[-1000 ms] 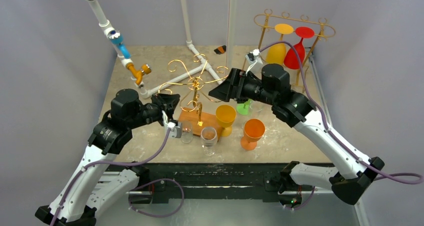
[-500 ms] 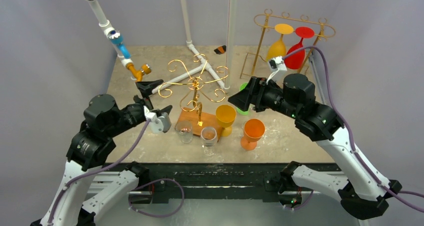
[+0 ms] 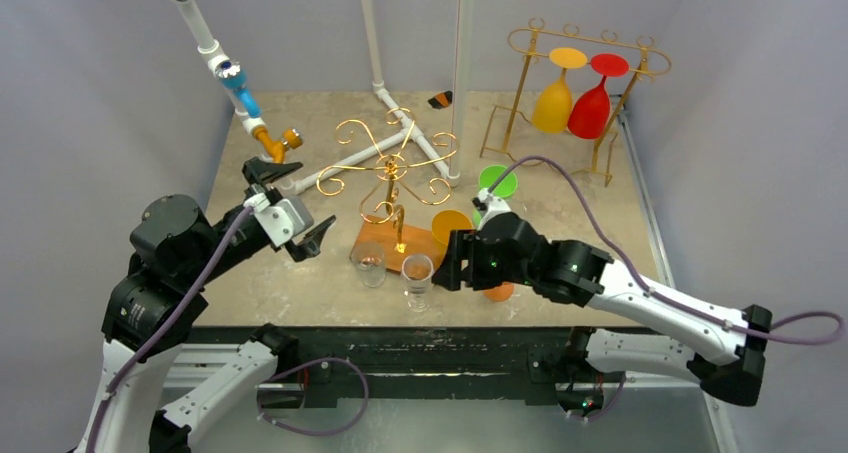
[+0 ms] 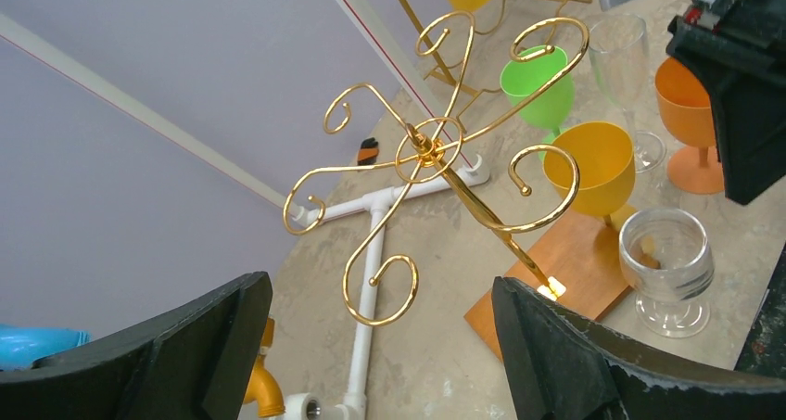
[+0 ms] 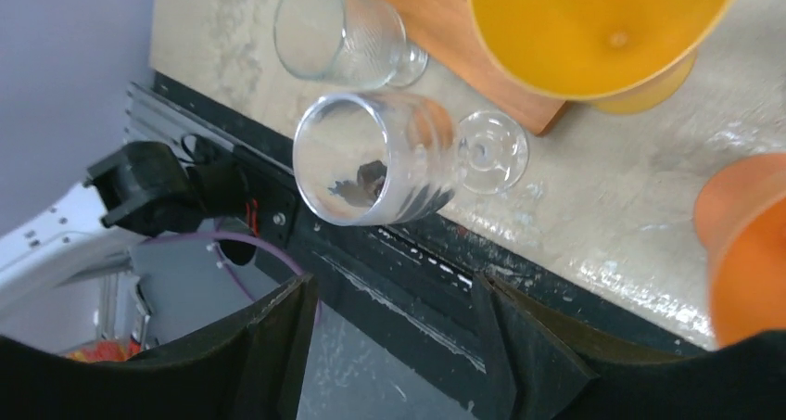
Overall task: Place the wine glass upside down on the wine glass rack
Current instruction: Pick up the wine glass at the center of the board.
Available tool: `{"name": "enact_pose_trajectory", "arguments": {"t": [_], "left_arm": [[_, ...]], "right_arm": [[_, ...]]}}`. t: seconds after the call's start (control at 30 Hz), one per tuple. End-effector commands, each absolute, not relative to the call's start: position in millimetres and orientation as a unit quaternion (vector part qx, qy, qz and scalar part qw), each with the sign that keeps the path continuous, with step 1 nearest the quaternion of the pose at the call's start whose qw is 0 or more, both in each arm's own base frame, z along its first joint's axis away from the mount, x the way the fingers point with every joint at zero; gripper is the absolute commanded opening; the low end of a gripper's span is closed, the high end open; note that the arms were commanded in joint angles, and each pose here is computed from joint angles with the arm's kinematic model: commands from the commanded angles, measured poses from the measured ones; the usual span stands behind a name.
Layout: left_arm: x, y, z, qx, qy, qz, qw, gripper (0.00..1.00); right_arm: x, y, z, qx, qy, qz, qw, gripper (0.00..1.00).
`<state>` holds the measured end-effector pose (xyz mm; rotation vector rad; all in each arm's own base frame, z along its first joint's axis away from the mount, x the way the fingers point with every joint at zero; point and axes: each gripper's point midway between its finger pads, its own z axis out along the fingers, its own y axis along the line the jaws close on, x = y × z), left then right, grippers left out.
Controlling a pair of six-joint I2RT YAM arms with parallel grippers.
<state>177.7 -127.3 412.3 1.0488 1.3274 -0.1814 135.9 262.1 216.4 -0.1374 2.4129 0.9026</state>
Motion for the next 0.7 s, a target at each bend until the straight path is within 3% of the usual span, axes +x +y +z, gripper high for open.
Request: {"name": "enact_pose_trajectory", "arguments": {"t": [0.0,0.67], "left_arm": [[176.7,-117.6,407.6,0.418,0.634,-0.091,0.644,0.96],[168.8,-120.4,399.1,0.438,0.625,-0.098,0.639,0.95]], "right_arm": [[148.0,284.4,224.2,0.005,0.895,0.32,0.311,0.69],[161.2,297.4,184.5,0.051,0.901,0.279,0.329,0.63]]}}
